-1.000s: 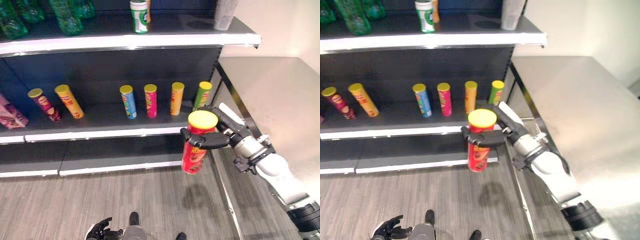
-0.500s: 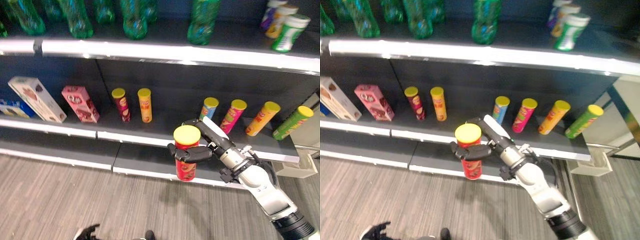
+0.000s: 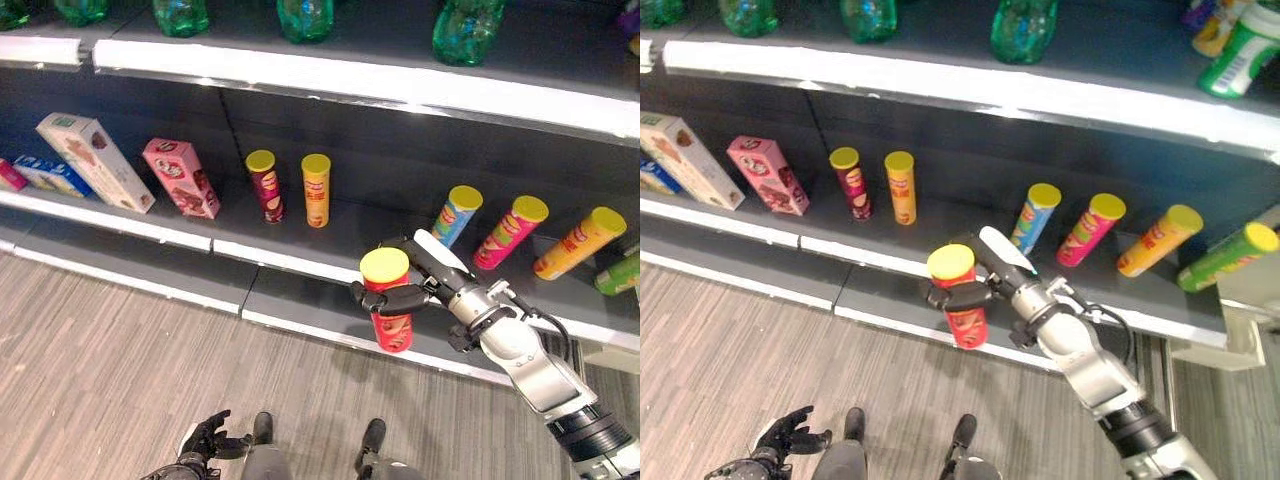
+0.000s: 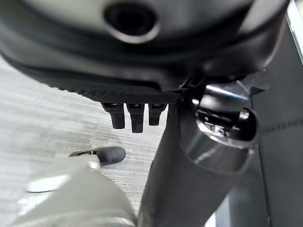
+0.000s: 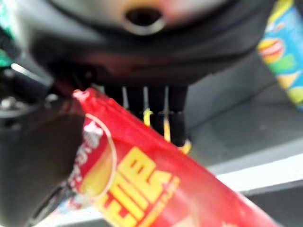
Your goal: Put the goods on the table back onto the shelves and tidy them up.
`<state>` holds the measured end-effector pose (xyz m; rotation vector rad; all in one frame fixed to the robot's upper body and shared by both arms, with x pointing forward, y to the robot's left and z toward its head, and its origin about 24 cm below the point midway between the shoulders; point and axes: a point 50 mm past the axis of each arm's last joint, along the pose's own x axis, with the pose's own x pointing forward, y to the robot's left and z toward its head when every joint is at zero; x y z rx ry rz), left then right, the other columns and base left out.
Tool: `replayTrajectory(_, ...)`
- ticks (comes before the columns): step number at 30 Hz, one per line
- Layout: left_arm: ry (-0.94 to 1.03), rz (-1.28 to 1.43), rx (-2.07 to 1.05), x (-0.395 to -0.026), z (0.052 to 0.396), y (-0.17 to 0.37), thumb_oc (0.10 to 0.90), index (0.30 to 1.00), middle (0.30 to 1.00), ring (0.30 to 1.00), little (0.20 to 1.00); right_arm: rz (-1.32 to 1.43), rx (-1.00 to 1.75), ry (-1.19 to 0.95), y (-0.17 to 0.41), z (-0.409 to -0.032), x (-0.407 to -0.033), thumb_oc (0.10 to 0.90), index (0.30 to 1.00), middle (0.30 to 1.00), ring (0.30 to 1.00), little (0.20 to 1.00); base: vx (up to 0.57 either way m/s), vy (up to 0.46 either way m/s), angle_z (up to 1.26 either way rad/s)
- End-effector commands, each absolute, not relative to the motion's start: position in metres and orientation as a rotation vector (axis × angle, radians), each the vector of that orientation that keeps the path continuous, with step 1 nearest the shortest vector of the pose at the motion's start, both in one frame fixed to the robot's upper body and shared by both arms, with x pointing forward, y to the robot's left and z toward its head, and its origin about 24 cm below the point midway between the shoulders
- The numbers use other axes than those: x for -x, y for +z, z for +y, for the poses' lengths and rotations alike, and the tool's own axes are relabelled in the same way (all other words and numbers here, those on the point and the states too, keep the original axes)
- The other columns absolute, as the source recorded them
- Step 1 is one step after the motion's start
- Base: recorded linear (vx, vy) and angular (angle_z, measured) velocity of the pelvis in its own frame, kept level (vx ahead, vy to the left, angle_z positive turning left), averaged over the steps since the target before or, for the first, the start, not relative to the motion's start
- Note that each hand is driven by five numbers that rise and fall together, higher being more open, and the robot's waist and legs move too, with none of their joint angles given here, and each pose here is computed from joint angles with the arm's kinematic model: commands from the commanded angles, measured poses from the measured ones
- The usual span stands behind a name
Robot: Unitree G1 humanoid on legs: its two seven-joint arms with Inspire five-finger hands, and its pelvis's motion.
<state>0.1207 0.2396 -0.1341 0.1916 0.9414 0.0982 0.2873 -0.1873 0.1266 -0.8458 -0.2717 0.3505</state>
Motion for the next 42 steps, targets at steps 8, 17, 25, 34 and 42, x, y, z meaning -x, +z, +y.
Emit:
replayTrajectory(8, 0.129, 0.933, -0.336, -0.109, 0.263, -0.13, 0.8, 0.9, 0.9, 0.9, 0.9, -0.648, 0.828, 0.008, 0.173, -0.168, -0.297, 0.4, 0.3, 0.3, 0.3, 0.3, 0.0, 0.091, -0.16)
replayTrajectory(17, 0.094, 0.765, -0.332, -0.145, 0.247, -0.114, 0.8, 0.9, 0.9, 0.9, 0.9, -0.76, 0.781, -0.42, 0.216, -0.192, -0.327, 0.4, 0.3, 0.3, 0.3, 0.3, -0.07, -0.043, 0.23)
replayTrajectory(25, 0.041, 0.706, -0.366, -0.16, 0.235, -0.109, 0.8, 0.9, 0.9, 0.9, 0.9, -0.893, 0.722, -0.748, 0.263, -0.225, -0.326, 0.4, 0.3, 0.3, 0.3, 0.3, -0.01, -0.025, 0.19)
replayTrajectory(34, 0.02, 0.689, -0.388, -0.166, 0.231, -0.108, 0.8, 0.9, 0.9, 0.9, 0.9, -0.958, 0.721, -0.925, 0.296, -0.247, -0.323, 0.4, 0.3, 0.3, 0.3, 0.3, 0.01, -0.016, 0.15)
replayTrajectory(42, -0.009, 0.618, -0.391, -0.18, 0.224, -0.098, 0.8, 0.9, 0.9, 0.9, 0.9, -0.915, 0.752, -1.091, 0.305, -0.278, -0.321, 0.4, 0.3, 0.3, 0.3, 0.3, 0.04, -0.03, 0.06)
